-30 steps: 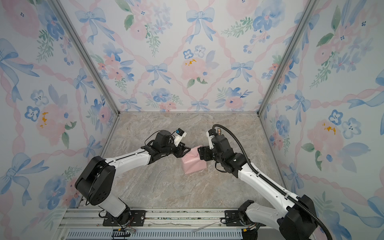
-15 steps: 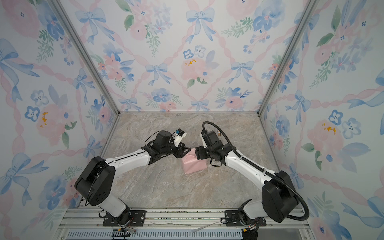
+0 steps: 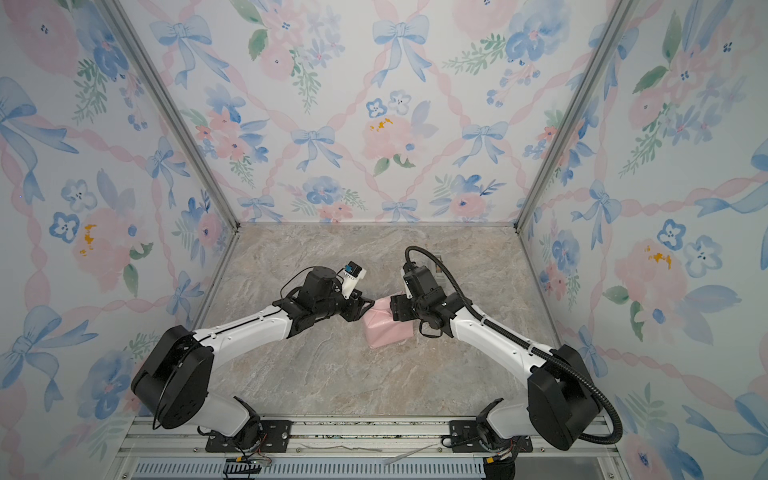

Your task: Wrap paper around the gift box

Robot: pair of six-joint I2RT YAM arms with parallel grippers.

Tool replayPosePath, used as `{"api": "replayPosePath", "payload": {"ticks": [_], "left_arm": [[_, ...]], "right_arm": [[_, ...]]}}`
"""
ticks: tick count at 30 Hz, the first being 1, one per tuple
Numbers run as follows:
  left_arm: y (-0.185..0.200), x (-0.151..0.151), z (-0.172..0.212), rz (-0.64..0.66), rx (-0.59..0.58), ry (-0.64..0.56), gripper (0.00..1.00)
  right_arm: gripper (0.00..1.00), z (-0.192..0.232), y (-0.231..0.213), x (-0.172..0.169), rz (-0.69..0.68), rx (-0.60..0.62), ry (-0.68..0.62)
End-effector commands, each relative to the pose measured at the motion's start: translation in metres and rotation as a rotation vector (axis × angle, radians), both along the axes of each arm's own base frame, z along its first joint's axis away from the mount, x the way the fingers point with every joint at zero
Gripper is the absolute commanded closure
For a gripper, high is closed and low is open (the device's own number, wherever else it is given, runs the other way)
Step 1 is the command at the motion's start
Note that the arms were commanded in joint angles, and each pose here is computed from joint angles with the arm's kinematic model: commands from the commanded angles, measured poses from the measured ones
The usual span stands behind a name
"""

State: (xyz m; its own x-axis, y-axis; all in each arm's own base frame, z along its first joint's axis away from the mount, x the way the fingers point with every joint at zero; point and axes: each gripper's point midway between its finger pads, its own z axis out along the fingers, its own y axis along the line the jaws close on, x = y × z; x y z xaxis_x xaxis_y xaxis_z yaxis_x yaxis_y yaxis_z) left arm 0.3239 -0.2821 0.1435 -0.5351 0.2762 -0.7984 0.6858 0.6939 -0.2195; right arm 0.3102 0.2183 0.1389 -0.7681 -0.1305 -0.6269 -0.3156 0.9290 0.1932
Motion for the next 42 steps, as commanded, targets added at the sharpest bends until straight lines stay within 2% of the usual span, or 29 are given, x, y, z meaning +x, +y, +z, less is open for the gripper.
{"api": "replayPosePath", "payload": {"ticks": [1,5,9,14,22,27,30,38,42], "left_arm": [[0.006,-0.006,0.004,0.024,0.017,0.024,0.39],[-0.011,-0.001,0.027,-0.009,-0.033,-0.020,0.38],[-0.026,0.003,0.030,-0.036,-0.061,-0.018,0.38],[-0.037,0.001,0.002,-0.061,-0.032,0.043,0.39],[-0.026,-0.019,-0.031,-0.069,0.013,0.111,0.40],[-0.018,-0.023,-0.039,-0.054,0.041,0.109,0.40],[-0.018,-0.025,-0.042,-0.059,0.045,0.113,0.40],[-0.020,-0.026,-0.040,-0.068,0.045,0.107,0.40],[-0.017,-0.026,-0.040,-0.054,0.049,0.103,0.41]], "right_arm": [[0.24,-0.040,-0.022,-0.028,-0.007,-0.121,0.130],[0.24,-0.038,-0.018,-0.027,0.001,-0.098,0.120],[0.24,-0.038,-0.014,-0.027,0.010,-0.079,0.120],[0.24,-0.037,-0.011,-0.027,0.013,-0.065,0.116],[0.23,-0.016,-0.007,-0.027,0.030,-0.021,0.087],[0.21,0.022,0.001,-0.015,0.064,0.120,0.041],[0.22,0.033,0.009,-0.006,0.093,0.220,0.090],[0.24,0.003,0.001,0.016,0.052,0.061,0.134],[0.27,-0.022,-0.009,0.015,0.022,-0.029,0.189]]}}
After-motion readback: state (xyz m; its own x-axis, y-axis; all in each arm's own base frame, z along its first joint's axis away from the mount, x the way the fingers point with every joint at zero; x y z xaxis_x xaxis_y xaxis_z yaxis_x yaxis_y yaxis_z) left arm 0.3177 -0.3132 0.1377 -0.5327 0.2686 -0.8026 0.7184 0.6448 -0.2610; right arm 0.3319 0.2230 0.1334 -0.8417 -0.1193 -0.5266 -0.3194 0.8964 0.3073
